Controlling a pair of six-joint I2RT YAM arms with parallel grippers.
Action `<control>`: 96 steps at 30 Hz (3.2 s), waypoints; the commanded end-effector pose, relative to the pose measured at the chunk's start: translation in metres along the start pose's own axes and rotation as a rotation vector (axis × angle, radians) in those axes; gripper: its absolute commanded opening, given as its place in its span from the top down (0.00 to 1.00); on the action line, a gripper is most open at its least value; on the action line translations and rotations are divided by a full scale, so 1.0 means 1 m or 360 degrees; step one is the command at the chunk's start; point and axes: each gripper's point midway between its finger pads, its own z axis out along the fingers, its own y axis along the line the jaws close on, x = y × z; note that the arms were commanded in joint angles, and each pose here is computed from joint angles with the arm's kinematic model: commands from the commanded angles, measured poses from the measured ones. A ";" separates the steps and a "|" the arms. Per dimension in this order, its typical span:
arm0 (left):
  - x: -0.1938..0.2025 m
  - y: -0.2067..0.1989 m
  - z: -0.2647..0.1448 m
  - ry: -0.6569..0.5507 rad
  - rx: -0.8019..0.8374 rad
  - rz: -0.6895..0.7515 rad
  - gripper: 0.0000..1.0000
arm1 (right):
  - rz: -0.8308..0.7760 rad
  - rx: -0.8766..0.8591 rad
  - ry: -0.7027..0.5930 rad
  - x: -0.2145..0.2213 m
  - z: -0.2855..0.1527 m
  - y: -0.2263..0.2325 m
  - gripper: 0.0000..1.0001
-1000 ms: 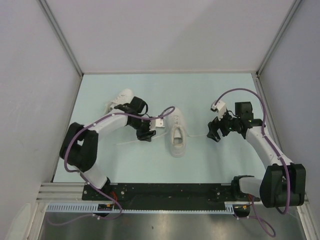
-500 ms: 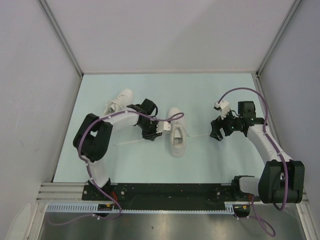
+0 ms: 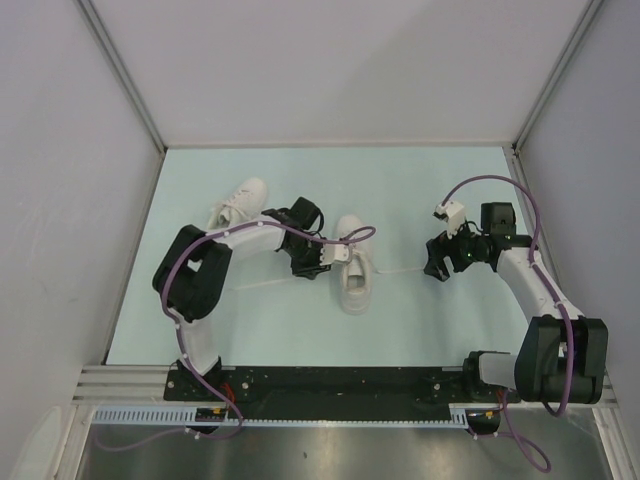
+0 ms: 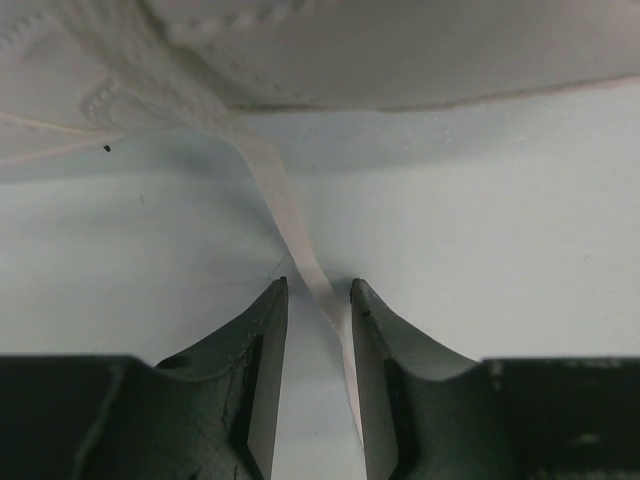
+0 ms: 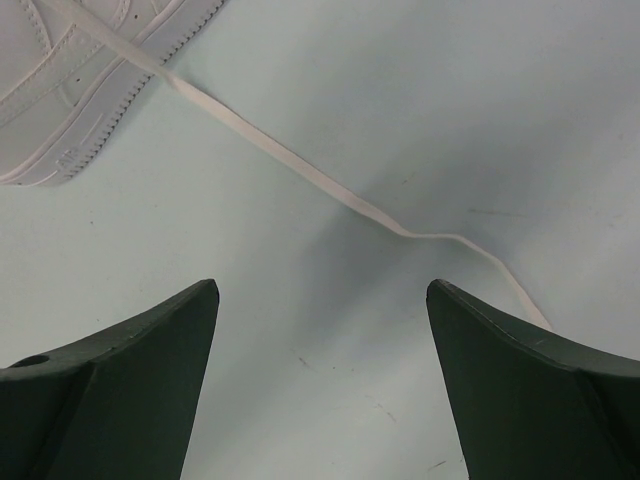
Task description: Tie the shoes
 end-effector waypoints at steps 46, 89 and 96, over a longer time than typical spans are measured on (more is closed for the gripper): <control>-0.184 0.018 -0.149 -0.1294 -0.0108 -0.0368 1.00 | -0.0081 -0.0059 0.0022 -0.010 0.018 0.002 0.37; -0.173 0.006 -0.142 -0.1215 -0.0098 -0.0115 1.00 | -0.0299 0.0144 -0.0641 -0.155 0.019 -0.008 1.00; -0.174 -0.002 -0.144 -0.1221 -0.0087 -0.0014 1.00 | -0.0377 -0.0037 -0.1000 -0.241 0.030 0.049 1.00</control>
